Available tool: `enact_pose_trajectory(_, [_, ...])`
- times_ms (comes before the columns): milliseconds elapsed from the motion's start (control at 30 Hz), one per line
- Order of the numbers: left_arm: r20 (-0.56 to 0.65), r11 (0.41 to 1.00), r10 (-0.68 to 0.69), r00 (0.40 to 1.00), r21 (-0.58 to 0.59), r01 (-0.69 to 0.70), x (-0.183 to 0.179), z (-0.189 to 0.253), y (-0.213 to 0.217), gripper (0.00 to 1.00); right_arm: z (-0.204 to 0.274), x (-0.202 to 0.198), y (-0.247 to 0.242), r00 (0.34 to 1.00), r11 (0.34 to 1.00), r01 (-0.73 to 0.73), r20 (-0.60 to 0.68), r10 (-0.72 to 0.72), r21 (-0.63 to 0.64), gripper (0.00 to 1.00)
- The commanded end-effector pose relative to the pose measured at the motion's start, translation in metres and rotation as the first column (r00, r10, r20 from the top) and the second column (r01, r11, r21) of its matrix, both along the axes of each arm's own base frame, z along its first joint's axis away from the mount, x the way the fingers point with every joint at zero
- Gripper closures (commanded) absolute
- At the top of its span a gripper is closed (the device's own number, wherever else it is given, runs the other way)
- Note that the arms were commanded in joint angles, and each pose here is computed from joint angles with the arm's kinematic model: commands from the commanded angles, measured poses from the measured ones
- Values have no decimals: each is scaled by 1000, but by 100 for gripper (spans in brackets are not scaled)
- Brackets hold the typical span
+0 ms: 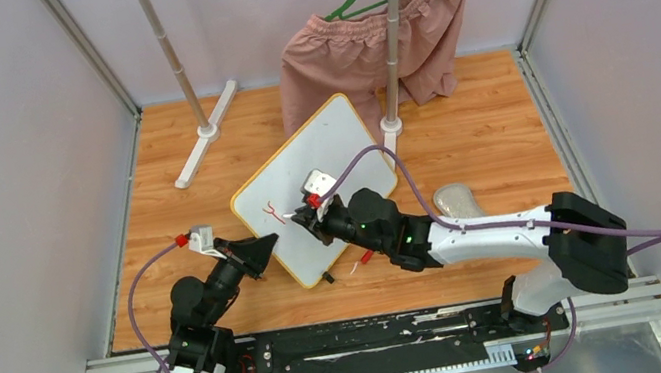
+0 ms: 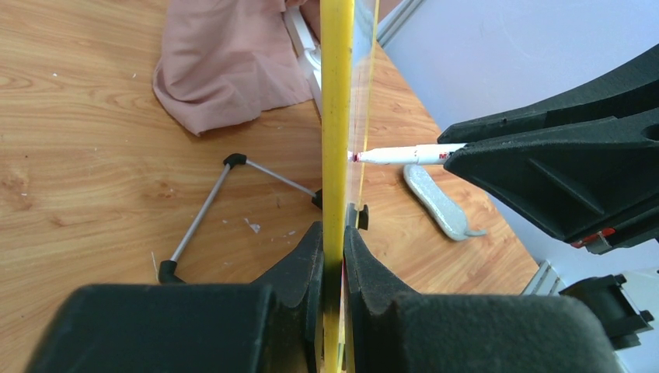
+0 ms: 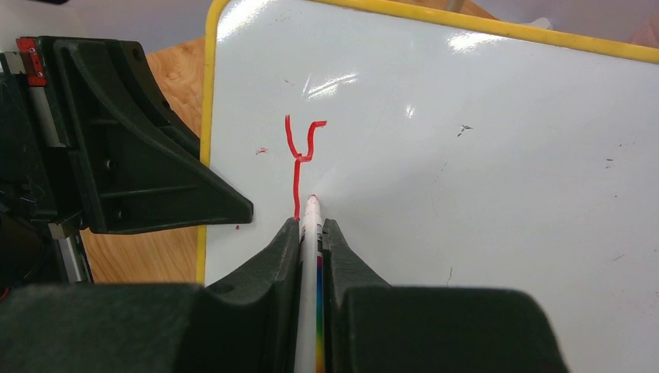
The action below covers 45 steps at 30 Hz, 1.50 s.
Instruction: Write a sentence on the whiteboard
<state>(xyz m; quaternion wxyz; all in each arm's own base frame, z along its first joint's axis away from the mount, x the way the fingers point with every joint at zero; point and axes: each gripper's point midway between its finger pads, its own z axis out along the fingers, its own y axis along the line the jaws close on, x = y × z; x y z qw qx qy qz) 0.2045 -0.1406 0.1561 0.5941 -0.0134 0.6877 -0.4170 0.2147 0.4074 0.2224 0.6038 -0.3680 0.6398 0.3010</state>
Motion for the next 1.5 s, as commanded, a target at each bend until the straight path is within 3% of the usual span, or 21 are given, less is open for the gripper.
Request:
enact_pose_trajectory(0, [-40,997,30,999,76,-27,1,-31,7,100,-13,2,-9,1000,999,19,-18,-19,-26,100])
enact_pose_trajectory(767, [-39,997,23,999,78,-20,0,-32,6,100,7,21,-12,996,996,85,24,-84,-21,100])
enact_pose_trajectory(1467, [-37,997,17,999,76,-14,0,-32,5,100,7,6,4,1000,1000,-6,-6,6,1,100])
